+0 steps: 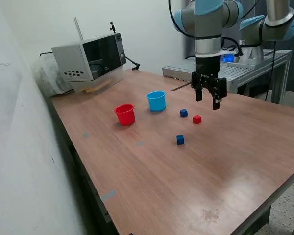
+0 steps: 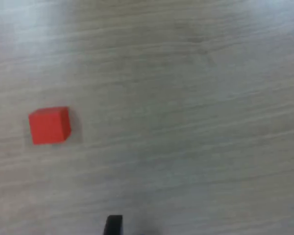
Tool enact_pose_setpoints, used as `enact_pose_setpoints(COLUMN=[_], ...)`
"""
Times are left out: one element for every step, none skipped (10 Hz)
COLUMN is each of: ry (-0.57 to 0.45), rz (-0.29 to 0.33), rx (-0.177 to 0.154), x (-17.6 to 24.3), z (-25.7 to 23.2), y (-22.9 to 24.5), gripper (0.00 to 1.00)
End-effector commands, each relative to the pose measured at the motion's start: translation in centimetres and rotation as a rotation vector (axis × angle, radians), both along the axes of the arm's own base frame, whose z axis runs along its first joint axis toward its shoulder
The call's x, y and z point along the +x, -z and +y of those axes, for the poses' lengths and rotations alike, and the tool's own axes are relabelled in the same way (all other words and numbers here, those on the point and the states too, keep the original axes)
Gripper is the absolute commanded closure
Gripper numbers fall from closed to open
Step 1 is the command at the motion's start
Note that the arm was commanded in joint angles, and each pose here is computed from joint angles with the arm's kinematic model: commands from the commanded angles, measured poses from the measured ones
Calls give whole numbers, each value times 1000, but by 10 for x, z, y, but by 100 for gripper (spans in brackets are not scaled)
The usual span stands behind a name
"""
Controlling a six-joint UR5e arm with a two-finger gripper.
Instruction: Place red objects in the red bin, and blue objects in the blue bin.
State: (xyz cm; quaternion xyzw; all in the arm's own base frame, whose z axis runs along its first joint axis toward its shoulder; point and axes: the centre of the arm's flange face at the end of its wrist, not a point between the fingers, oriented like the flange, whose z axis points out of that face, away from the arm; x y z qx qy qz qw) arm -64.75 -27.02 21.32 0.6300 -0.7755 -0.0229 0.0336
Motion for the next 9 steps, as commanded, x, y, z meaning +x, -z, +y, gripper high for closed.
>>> enact_pose_setpoints(ry=[48, 50, 47, 34, 27, 27, 41, 74, 92], rz=[-38, -27, -14, -9, -3, 10, 23, 42, 58], rx=[26, 24, 20, 20, 18, 14, 13, 46, 85], x=[-6, -12, -18, -21, -24, -31, -37, -44, -48], z=[-5, -14, -30, -41, -48, -50, -50, -44, -39], y=[42, 42, 43, 47, 49, 45, 44, 45, 45], gripper=[0, 0, 0, 0, 0, 0, 0, 0, 0])
